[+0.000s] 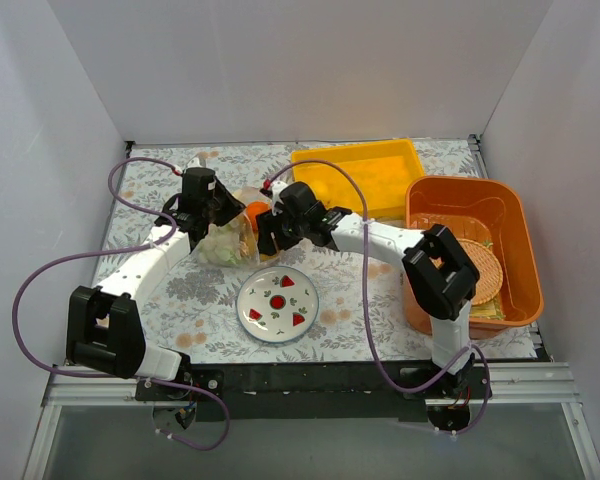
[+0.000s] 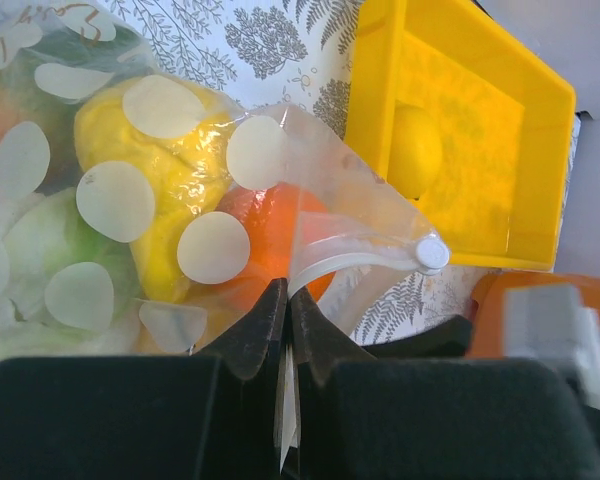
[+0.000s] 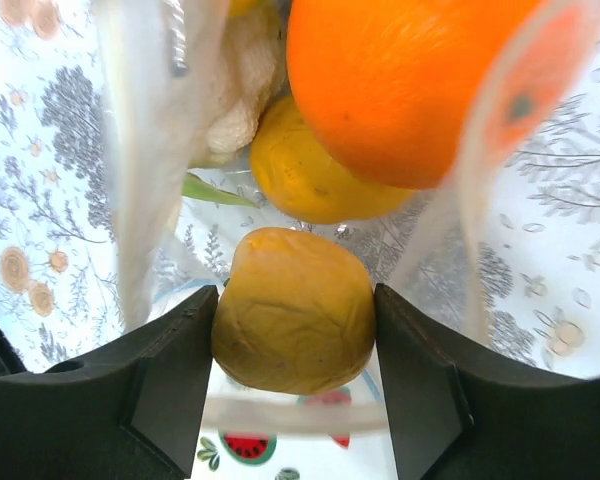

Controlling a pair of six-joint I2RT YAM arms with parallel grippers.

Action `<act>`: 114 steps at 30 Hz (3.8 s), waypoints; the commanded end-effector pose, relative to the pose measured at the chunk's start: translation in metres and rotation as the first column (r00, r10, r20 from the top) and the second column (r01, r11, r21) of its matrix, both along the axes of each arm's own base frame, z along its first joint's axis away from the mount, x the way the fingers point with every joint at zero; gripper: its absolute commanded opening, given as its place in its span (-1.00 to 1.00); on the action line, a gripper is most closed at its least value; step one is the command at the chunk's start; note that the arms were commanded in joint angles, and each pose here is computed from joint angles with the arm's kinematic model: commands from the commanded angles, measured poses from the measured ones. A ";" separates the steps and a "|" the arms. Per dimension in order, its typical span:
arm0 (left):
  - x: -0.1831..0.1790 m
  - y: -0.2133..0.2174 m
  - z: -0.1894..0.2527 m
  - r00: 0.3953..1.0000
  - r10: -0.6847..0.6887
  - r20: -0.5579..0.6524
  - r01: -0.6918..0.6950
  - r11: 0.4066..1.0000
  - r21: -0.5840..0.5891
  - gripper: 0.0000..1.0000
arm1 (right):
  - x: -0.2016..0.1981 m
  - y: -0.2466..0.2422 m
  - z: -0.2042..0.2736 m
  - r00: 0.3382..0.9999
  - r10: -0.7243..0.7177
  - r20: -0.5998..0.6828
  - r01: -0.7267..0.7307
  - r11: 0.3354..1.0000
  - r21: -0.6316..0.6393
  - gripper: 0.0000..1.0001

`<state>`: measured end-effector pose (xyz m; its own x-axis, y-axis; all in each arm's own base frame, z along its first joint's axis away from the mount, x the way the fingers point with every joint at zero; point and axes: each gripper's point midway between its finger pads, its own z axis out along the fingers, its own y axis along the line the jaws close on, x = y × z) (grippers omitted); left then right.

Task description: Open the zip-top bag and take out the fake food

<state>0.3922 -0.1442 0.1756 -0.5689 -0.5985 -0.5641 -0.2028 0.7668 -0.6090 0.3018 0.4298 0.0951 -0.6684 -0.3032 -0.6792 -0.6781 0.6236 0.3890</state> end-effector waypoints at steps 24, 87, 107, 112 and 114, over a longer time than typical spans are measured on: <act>0.007 -0.007 0.025 0.997 -0.060 0.056 0.059 0.998 0.006 -1.00 | 0.215 -0.190 0.053 0.809 -0.496 0.316 0.561 0.812 -0.163 0.80; 0.000 -0.012 0.044 0.994 -0.049 0.099 0.055 0.997 -0.058 -1.00 | 0.099 0.028 0.036 0.927 -0.315 0.205 0.311 0.949 0.052 0.70; 0.020 0.009 0.020 0.997 0.057 0.049 -0.059 0.997 0.040 -1.00 | 0.081 0.014 0.073 0.925 -0.319 0.208 0.306 0.948 0.093 -0.19; 0.029 0.011 0.019 0.996 0.080 0.049 -0.083 0.995 0.052 -1.00 | 0.059 -0.009 0.093 0.925 -0.317 0.210 0.298 0.947 0.117 -0.22; 0.030 0.012 0.016 0.995 0.090 0.043 -0.092 0.995 0.048 -1.00 | 0.053 -0.017 0.102 0.925 -0.310 0.222 0.291 0.950 0.114 -0.22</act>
